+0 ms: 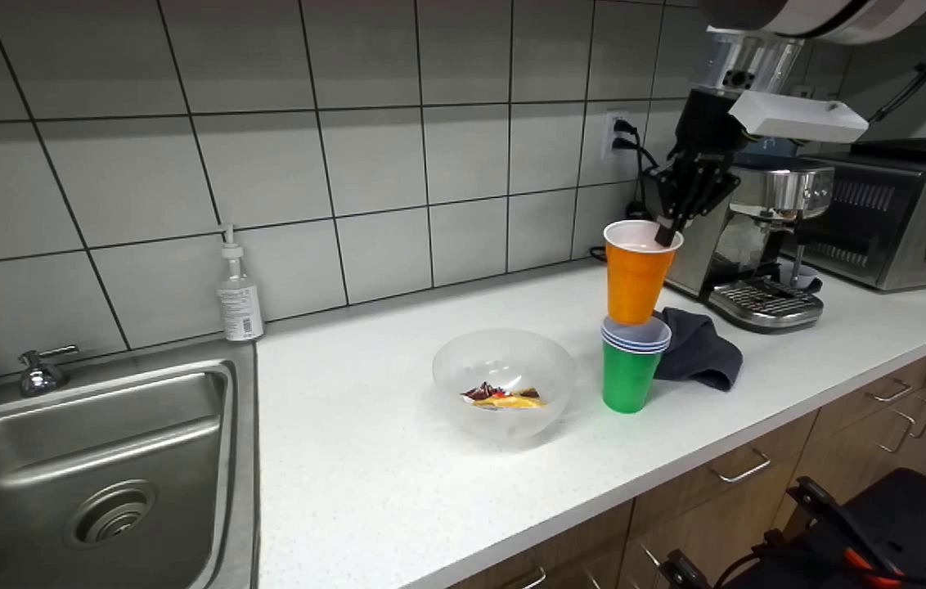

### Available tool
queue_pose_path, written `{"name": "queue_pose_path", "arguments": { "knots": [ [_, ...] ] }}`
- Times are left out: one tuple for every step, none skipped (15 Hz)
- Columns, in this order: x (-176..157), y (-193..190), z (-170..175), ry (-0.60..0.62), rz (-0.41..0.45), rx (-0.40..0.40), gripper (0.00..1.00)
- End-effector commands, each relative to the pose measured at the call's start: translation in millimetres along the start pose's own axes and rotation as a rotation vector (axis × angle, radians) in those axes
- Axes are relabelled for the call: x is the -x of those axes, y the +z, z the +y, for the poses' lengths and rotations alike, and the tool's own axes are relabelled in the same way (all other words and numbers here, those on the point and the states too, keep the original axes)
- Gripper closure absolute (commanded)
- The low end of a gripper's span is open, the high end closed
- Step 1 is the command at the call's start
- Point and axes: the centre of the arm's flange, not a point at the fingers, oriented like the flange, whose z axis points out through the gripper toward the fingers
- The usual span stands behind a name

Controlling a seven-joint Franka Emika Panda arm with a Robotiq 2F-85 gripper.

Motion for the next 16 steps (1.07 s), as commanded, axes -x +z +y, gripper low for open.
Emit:
{"name": "queue_pose_path", "arguments": {
  "knots": [
    [1,2,4,0.019,-0.022,0.018,0.99],
    [1,4,4,0.021,-0.026,0.017,0.99],
    [1,5,5,0.023,-0.029,0.017,0.99],
    [1,7,6,0.025,-0.032,0.018,0.99],
    [0,9,6,0.027,-0.035,0.017,0.99],
    [0,10,7,0.03,-0.038,0.02,0.99],
    [0,12,7,0.033,-0.042,0.02,0.99],
    [0,13,8,0.036,-0.045,0.022,0.99],
    [0,15,8,0.04,-0.048,0.023,0.99],
    [0,16,9,0.042,-0.051,0.024,0.99],
    [0,18,10,0.045,-0.053,0.028,0.99],
    [-1,20,10,0.046,-0.055,0.028,0.99],
    [-1,21,11,0.049,-0.058,0.031,0.99],
    [-1,22,11,0.051,-0.06,0.032,0.99],
    [-2,24,12,0.058,-0.059,0.04,0.99],
    [-3,25,12,0.06,-0.063,0.04,0.99]
  ]
}}
